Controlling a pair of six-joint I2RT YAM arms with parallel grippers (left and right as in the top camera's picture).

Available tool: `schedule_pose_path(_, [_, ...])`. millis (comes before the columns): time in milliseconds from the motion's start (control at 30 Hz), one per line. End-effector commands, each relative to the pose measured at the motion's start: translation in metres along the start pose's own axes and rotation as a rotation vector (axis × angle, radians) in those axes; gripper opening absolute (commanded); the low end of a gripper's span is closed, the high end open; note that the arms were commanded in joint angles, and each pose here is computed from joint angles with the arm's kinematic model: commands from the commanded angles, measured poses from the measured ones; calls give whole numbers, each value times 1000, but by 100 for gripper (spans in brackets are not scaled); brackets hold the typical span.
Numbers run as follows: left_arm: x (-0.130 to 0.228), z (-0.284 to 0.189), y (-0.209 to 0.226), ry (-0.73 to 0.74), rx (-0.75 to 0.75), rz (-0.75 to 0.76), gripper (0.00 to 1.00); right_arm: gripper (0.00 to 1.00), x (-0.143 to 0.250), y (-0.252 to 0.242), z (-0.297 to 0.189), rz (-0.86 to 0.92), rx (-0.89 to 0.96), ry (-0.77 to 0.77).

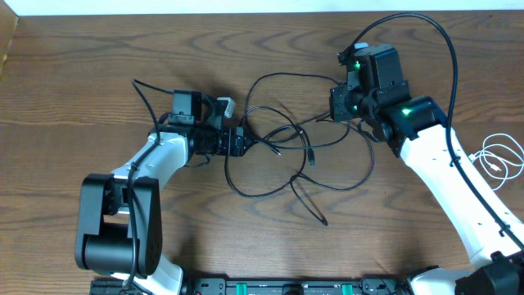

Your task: Untangle cables

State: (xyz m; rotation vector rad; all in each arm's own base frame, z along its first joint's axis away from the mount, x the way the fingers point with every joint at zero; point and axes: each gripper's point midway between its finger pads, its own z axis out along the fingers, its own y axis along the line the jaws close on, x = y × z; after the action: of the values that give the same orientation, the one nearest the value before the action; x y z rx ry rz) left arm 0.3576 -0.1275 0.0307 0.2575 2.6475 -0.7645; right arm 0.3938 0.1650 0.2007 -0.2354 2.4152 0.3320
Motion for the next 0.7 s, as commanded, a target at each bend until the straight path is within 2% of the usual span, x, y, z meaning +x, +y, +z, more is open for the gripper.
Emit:
schedule_pose_path(0, [-5,-1,9,-17,-85,-9,82,1,-2,20,-4,-8,-109,7])
schedule_pose_path(233, [-7,2,5,-31,-78,13,84,1,-3,29,-5,-23,-164,7])
schedule_pose_path(300, [-7,4,4,-33,-76,18,78,1,-3,29,-5,-23,-164,7])
schedule_pose_path(367, [-7,4,4,-34,-76,19,68,1,-3,29,-5,-23,-164,7])
schedule_pose_path(433, [-7,4,4,-34,-76,19,50,1,-3,29,-5,-23,-164,8])
schedule_pose_path(500, [-7,4,5,-34,-82,18,27,1,-2,29,-5,-23,-163,10])
schedule_pose_path(533, [-7,3,8,-35,-100,10,20,1,-1,29,-5,-23,-162,12])
schedule_pose_path(567, [-7,3,11,-35,-118,-4,19,1,0,28,-5,-22,-161,18])
schedule_pose_path(600, [-6,2,19,-36,-155,-36,13,1,0,28,-6,-21,-160,18])
schedule_pose_path(667, [-3,-3,37,-37,-241,-109,11,1,-3,30,-11,-24,-170,4])
